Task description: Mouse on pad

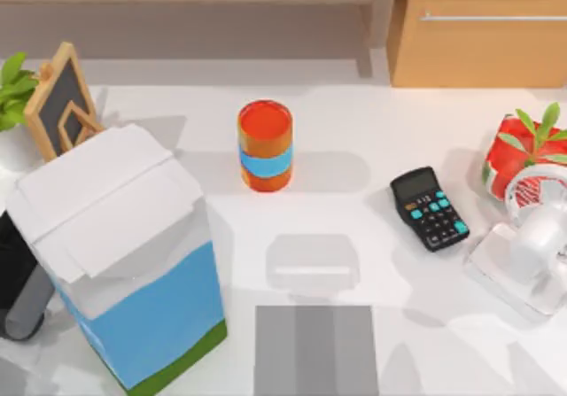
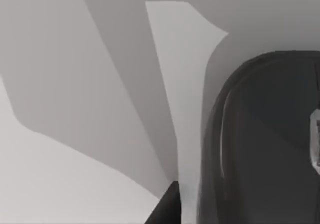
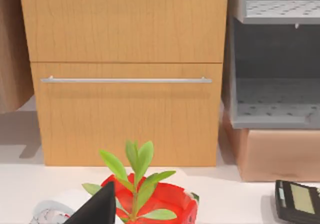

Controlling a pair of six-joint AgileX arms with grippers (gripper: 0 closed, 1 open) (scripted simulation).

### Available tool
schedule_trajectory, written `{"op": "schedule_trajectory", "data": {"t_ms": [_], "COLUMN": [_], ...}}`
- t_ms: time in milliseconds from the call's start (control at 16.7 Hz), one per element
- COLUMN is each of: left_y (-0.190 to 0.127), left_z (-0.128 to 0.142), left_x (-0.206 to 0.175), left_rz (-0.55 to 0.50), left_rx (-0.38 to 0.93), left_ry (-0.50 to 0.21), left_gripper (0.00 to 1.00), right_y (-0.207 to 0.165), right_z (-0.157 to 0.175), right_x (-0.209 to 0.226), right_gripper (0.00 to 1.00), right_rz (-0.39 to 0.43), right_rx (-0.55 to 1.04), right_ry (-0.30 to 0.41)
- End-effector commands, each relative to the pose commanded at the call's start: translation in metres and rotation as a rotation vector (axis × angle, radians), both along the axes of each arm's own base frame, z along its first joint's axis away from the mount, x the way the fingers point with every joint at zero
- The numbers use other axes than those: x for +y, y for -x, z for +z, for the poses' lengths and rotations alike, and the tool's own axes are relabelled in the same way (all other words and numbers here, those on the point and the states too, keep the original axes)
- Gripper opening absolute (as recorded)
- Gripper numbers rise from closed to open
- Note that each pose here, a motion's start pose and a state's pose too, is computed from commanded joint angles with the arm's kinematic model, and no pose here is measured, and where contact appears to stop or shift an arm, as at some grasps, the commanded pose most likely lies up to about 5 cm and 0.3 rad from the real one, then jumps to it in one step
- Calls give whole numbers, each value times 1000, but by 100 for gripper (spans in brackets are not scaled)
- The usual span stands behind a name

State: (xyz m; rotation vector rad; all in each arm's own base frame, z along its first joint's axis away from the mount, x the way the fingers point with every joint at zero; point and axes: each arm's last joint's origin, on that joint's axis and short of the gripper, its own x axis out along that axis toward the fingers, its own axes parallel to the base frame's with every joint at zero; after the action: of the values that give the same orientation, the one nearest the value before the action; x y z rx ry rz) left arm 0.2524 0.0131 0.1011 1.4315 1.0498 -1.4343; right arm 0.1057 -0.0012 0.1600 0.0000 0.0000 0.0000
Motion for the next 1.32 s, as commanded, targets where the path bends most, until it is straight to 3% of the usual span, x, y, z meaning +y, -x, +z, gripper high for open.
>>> {"op": "schedule_trajectory", "data": {"t_ms": [420, 540, 900, 1320], "left_y": [0, 0, -20, -1], "left_z": [0, 13, 58, 112], "left_x": [0, 3, 6, 3], "left_rz": [0, 21, -33, 18], "left_rx": [0, -11, -13, -10], "left_ry": [0, -28, 6, -26], "left_gripper": [0, 0, 0, 0], "right_y": [0, 0, 0, 0], "right_z": [0, 0, 0, 0], "right_x": [0, 0, 0, 0], "right_gripper": [100, 100, 100, 100], "right_rz": [0, 0, 0, 0], "right_rx": [0, 0, 0, 0], "right_ry": [0, 0, 0, 0]}}
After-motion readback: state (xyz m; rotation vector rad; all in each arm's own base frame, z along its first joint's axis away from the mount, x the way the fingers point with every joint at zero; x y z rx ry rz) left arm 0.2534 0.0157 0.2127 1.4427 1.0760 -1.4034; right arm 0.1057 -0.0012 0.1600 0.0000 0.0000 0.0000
